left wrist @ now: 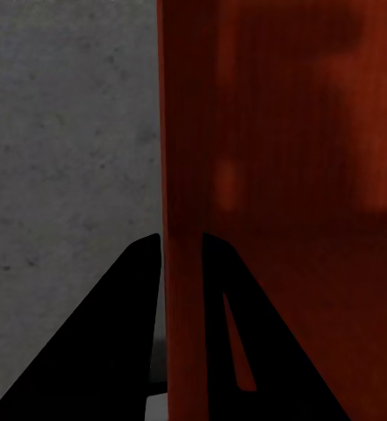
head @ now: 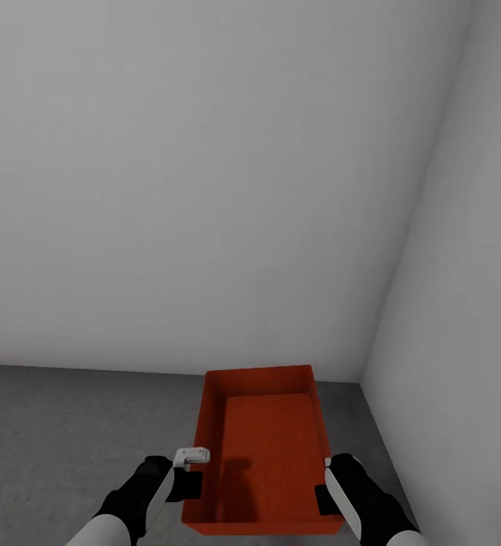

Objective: Move the two storage containers from the living room to the garage. In the garage, place one container on the floor and stack the other container on top of it (either order is fine).

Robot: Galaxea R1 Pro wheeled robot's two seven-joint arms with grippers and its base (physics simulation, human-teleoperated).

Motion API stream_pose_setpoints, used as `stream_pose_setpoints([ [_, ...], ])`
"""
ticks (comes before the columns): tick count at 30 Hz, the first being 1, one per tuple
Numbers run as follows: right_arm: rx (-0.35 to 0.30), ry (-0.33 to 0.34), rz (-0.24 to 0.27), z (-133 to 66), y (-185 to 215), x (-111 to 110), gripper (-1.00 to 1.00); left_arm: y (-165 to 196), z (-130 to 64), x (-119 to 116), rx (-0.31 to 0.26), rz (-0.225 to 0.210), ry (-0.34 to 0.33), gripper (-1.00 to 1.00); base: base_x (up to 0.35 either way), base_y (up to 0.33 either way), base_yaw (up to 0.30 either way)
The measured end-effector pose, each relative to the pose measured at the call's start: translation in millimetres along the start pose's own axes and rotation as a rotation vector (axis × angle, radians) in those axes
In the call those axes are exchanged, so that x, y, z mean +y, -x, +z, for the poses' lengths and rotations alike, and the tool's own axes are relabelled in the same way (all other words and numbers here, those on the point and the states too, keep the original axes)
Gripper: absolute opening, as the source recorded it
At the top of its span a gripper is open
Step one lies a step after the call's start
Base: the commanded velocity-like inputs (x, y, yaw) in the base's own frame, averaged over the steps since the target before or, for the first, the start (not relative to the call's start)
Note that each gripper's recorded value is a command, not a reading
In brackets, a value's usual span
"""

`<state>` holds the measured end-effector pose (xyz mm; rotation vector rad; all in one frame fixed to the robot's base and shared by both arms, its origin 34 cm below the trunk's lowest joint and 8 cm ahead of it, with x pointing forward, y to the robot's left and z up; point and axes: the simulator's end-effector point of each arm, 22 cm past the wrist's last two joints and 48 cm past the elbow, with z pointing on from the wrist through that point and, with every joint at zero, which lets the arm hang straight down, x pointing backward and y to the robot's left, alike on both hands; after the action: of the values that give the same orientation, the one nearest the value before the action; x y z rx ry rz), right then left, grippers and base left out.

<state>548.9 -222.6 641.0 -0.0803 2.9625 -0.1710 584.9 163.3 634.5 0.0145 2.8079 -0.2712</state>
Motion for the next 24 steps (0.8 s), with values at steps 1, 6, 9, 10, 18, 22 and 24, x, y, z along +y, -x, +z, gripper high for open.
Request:
stream_pose_setpoints([
  [1,0.0,0.0,0.0,0.0,0.1,0.1,-1.0,0.1,0.0,0.1,0.0,0.0,0.0,-1.0,0.0,0.0,0.0],
  [6,0.0,0.0,0.0,0.0,0.1,0.0,-1.0,0.1,-0.1,0.0,0.0,0.0,0.0,-1.0,0.0,0.0,0.0],
  [9,-0.001,0.0,0.0,0.0,0.2,0.0,-1.0,0.2,-0.1,0.0,-0.001,0.0,0.0,-1.0,0.0,0.0,0.0],
  [10,0.0,0.0,0.0,0.0,0.2,0.1,-1.0,0.1,-0.1,0.1,0.0,0.0,0.0,-1.0,0.0,0.0,0.0],
  [18,0.0,0.0,0.001,0.0,0.0,0.2,-1.0,0.0,0.0,0.2,0.0,-0.001,0.0,-1.0,0.0,0.0,0.0],
  [22,0.0,0.0,0.001,0.0,-0.1,0.1,-1.0,0.0,0.0,0.1,0.0,0.0,0.0,-1.0,0.0,0.0,0.0],
  [24,0.0,0.0,0.001,0.1,-0.2,0.1,-1.0,0.0,0.0,0.1,0.0,0.0,0.0,-1.0,0.0,0.0,0.0],
])
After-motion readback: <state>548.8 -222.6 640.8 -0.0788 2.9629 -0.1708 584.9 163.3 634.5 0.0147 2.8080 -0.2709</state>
